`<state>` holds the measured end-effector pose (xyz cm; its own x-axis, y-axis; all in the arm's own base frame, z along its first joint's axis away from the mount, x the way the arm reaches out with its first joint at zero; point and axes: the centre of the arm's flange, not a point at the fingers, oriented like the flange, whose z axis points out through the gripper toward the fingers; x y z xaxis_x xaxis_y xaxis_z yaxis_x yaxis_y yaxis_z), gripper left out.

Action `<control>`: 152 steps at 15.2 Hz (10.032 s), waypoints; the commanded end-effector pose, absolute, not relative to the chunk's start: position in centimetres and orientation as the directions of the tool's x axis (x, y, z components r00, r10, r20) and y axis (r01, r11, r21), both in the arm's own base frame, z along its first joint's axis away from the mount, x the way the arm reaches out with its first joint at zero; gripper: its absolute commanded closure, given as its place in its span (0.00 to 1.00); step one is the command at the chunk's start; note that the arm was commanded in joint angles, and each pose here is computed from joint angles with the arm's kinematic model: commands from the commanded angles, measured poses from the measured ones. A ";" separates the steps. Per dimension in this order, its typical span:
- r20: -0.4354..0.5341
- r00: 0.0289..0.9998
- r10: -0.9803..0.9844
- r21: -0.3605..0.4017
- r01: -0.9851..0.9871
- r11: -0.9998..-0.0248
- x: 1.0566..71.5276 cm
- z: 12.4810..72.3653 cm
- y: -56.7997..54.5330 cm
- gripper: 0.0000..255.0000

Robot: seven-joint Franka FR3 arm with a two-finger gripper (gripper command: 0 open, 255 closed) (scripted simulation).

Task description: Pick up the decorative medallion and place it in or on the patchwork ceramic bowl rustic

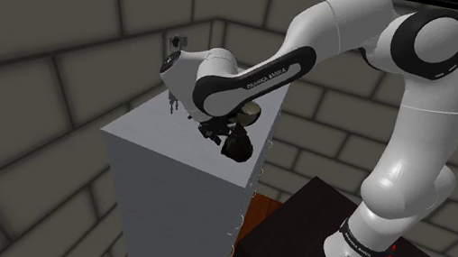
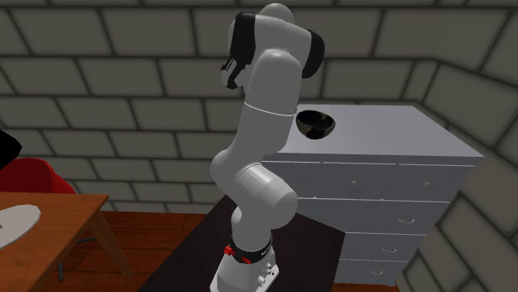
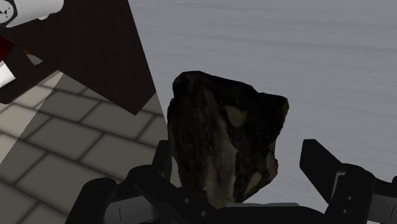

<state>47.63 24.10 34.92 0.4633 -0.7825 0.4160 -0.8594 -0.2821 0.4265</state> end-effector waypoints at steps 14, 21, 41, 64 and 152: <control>0.416 0.463 -0.782 0.426 -0.859 -0.282 47.6 34.8 24.1 1.00; 0.416 0.463 -0.782 0.426 -0.859 -0.282 47.6 38.0 24.1 1.00; 0.104 0.267 -0.958 0.267 -0.935 -0.232 47.4 40.8 22.1 0.00; 0.104 0.267 -0.958 0.267 -0.935 -0.232 46.3 36.9 21.4 1.00; 0.104 0.267 -0.958 0.267 -0.935 -0.232 63.3 51.7 6.5 0.00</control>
